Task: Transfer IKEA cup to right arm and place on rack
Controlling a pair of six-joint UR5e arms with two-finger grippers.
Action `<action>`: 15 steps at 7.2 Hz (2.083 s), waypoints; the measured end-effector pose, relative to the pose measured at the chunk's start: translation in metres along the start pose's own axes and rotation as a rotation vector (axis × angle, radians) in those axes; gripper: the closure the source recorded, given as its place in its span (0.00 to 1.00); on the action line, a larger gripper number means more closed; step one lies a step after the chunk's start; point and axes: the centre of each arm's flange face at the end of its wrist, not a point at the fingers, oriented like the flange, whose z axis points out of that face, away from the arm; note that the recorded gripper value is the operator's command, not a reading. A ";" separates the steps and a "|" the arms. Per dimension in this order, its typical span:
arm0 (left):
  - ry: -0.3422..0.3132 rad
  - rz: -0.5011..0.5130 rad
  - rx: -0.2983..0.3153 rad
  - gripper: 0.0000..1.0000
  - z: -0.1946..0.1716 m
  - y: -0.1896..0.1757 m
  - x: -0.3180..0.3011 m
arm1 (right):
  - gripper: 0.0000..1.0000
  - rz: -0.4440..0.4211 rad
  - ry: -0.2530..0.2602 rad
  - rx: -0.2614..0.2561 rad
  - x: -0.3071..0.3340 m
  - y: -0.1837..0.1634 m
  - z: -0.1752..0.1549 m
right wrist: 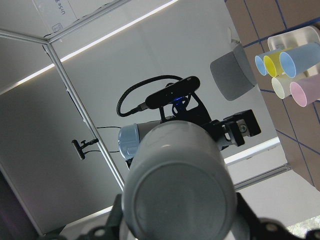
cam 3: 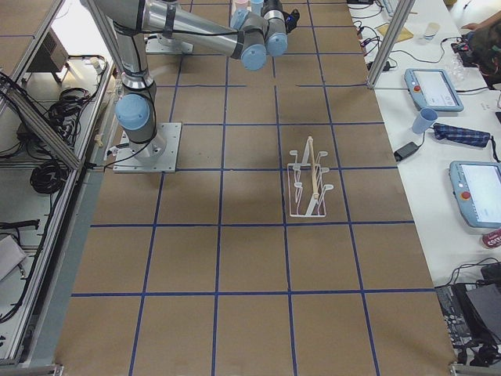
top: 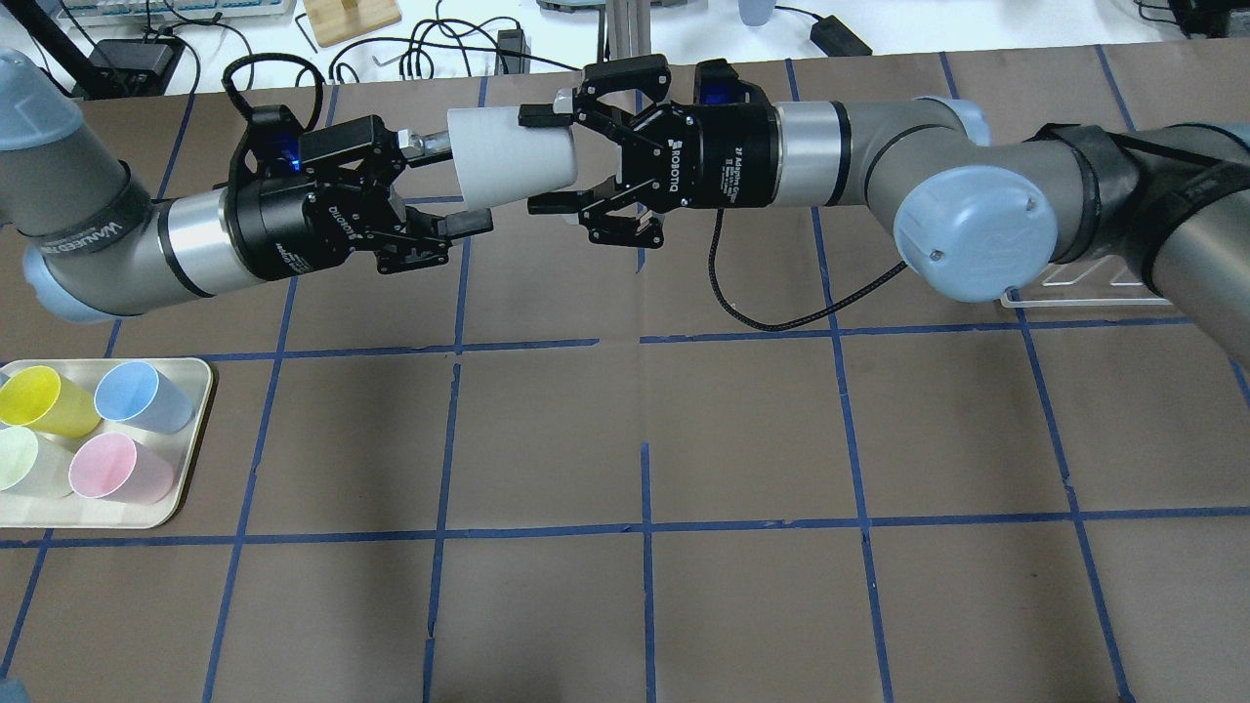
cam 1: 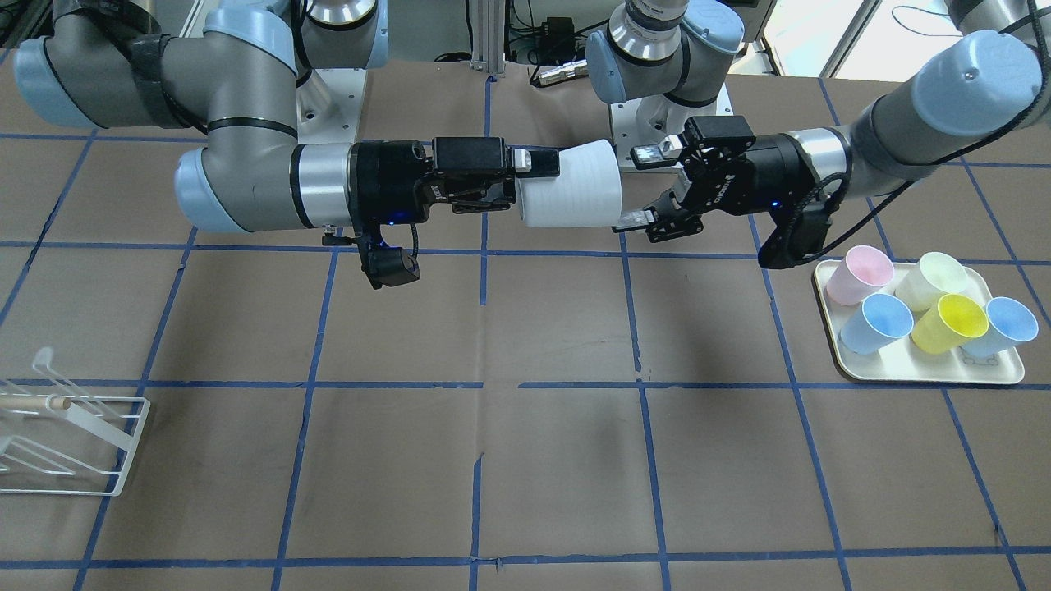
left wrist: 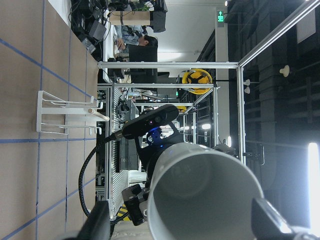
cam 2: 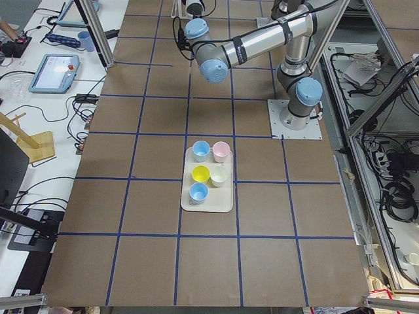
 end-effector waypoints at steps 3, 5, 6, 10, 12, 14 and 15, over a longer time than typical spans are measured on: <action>0.019 -0.030 0.015 0.01 -0.030 -0.002 0.016 | 0.60 0.021 -0.003 0.014 -0.004 -0.002 -0.008; 0.014 -0.056 0.010 0.01 -0.030 -0.004 0.028 | 0.60 0.034 -0.008 0.045 -0.012 -0.004 -0.027; 0.009 -0.050 0.006 0.01 -0.028 -0.006 0.037 | 0.60 0.039 0.005 0.068 -0.018 -0.003 -0.040; -0.010 0.026 -0.009 0.00 -0.020 0.003 0.073 | 0.63 -0.002 0.352 0.202 -0.026 0.017 -0.109; -0.029 0.134 -0.052 0.00 -0.006 0.016 0.089 | 0.65 -0.056 0.633 0.276 -0.037 0.030 -0.139; -0.056 0.290 -0.169 0.00 0.001 0.030 0.097 | 0.70 -0.126 0.897 0.336 -0.063 0.040 -0.158; -0.083 0.380 -0.255 0.00 -0.001 0.032 0.096 | 0.72 -0.146 0.997 0.349 -0.068 0.042 -0.166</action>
